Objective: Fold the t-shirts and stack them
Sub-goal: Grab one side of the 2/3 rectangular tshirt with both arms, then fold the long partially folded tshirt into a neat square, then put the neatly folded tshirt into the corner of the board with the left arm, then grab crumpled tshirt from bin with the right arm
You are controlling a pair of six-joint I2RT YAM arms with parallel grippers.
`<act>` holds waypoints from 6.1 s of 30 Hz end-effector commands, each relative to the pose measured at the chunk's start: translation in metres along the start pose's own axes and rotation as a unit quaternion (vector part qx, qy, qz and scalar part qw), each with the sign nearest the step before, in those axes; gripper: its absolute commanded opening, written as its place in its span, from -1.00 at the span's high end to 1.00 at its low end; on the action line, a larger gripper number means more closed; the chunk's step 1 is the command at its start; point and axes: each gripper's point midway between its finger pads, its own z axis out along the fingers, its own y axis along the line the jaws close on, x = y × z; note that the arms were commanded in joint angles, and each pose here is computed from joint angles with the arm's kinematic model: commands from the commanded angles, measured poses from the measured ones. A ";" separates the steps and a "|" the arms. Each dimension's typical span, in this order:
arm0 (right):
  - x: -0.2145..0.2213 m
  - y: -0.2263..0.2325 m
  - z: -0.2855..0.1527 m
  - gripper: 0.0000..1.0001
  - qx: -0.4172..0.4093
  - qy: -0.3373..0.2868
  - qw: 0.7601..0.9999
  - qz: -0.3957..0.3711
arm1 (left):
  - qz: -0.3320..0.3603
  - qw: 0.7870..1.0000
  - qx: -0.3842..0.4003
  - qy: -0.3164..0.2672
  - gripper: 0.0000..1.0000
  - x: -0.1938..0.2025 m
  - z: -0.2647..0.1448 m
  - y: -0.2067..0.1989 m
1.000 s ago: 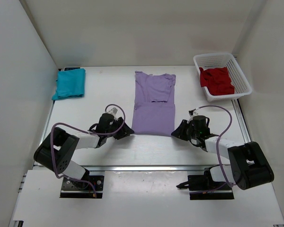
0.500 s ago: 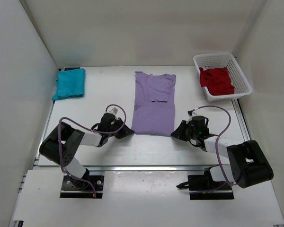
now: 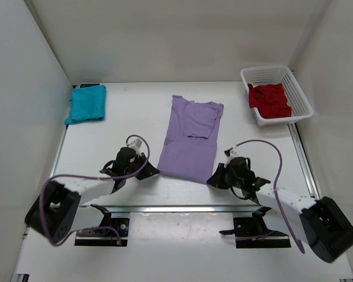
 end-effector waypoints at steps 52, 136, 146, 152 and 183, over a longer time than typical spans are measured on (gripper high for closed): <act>-0.357 0.012 0.032 -0.01 -0.023 -0.167 0.985 -0.043 | 0.019 0.992 0.039 -0.120 -0.64 -0.264 0.121 -0.051; -0.445 -0.197 -0.078 0.20 0.376 -0.192 0.906 -0.037 | 0.235 0.969 0.073 0.031 -0.97 -0.012 0.074 -0.166; -0.452 -0.262 -0.046 -0.08 0.320 -0.193 0.928 0.006 | 0.242 0.960 0.114 0.079 -0.97 0.044 0.052 -0.148; -0.457 -0.275 -0.016 -0.01 0.343 -0.148 0.928 -0.002 | 0.231 0.963 0.114 0.085 -0.97 0.041 0.057 -0.146; -0.465 -0.268 -0.017 -0.02 0.329 -0.152 0.932 -0.022 | 0.204 0.968 0.126 0.077 -0.97 0.035 0.055 -0.147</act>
